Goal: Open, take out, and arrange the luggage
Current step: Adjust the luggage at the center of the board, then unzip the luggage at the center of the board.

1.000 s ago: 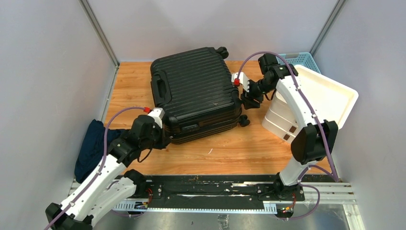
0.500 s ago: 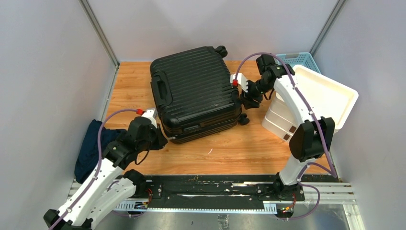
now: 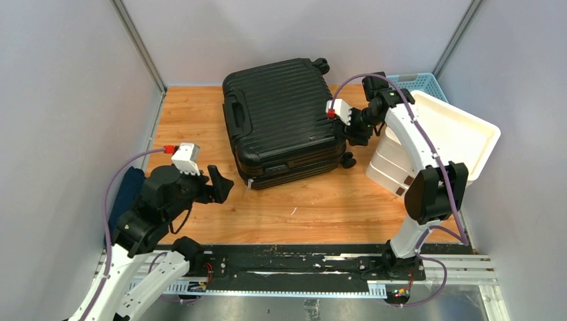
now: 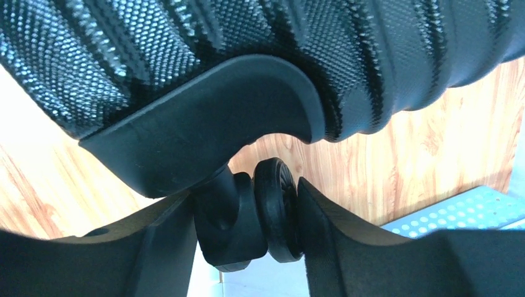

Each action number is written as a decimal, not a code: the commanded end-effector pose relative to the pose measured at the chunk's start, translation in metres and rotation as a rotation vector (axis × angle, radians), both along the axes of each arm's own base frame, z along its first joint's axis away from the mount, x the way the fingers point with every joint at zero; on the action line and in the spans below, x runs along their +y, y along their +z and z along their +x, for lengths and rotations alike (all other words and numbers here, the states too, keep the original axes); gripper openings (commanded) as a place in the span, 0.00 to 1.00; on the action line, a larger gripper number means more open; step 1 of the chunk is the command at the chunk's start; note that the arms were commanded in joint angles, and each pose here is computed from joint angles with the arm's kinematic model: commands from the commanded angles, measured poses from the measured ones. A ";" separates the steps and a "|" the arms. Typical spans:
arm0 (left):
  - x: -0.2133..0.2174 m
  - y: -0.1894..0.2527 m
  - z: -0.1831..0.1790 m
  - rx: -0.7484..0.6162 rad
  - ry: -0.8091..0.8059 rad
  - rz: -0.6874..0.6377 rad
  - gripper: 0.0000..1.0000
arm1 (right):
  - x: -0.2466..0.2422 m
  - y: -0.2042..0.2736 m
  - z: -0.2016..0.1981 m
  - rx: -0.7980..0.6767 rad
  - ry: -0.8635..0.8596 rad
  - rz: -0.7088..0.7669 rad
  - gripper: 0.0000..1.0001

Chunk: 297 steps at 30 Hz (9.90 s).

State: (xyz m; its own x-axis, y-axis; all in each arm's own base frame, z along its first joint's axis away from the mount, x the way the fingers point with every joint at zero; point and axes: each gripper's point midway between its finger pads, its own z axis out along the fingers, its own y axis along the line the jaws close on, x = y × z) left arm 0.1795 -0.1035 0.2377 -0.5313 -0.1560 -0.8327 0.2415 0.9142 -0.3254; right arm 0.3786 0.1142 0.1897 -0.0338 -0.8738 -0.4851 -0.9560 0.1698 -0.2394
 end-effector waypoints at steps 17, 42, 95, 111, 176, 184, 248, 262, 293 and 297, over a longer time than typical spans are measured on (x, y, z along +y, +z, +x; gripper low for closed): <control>-0.029 0.091 0.119 -0.287 -0.083 -0.337 0.87 | 0.065 0.135 -0.069 -0.164 0.077 0.433 0.82; 0.017 -0.012 0.259 0.143 0.453 -0.050 0.55 | 0.105 0.094 -0.153 0.061 0.218 0.841 0.89; -0.053 0.040 0.147 -0.151 0.240 -0.204 0.95 | 0.115 0.022 -0.094 0.107 -0.040 0.639 0.65; -0.124 0.000 -0.010 -0.129 -0.461 -0.601 0.95 | 0.122 0.039 -0.135 0.207 0.155 0.735 0.71; -0.168 -0.112 0.033 -0.139 -0.354 -0.605 0.07 | 0.123 0.045 -0.148 0.227 0.196 0.732 0.71; -0.159 -0.121 0.028 -0.121 -0.373 -0.467 0.00 | 0.123 0.046 -0.154 0.236 0.229 0.738 0.71; -0.106 -0.155 0.000 -0.113 -0.247 -0.453 0.00 | 0.337 0.046 -0.039 0.033 -0.182 0.398 0.00; -0.092 -0.158 0.004 -0.090 -0.153 -0.464 0.00 | 0.338 0.080 -0.068 0.135 -0.052 0.495 0.37; -0.082 -0.116 -0.012 -0.112 -0.196 -0.425 0.99 | 0.361 0.008 -0.025 0.107 -0.156 0.374 0.14; -0.094 -0.121 -0.012 -0.132 -0.244 -0.492 0.96 | 0.360 0.032 -0.034 0.115 -0.149 0.419 0.01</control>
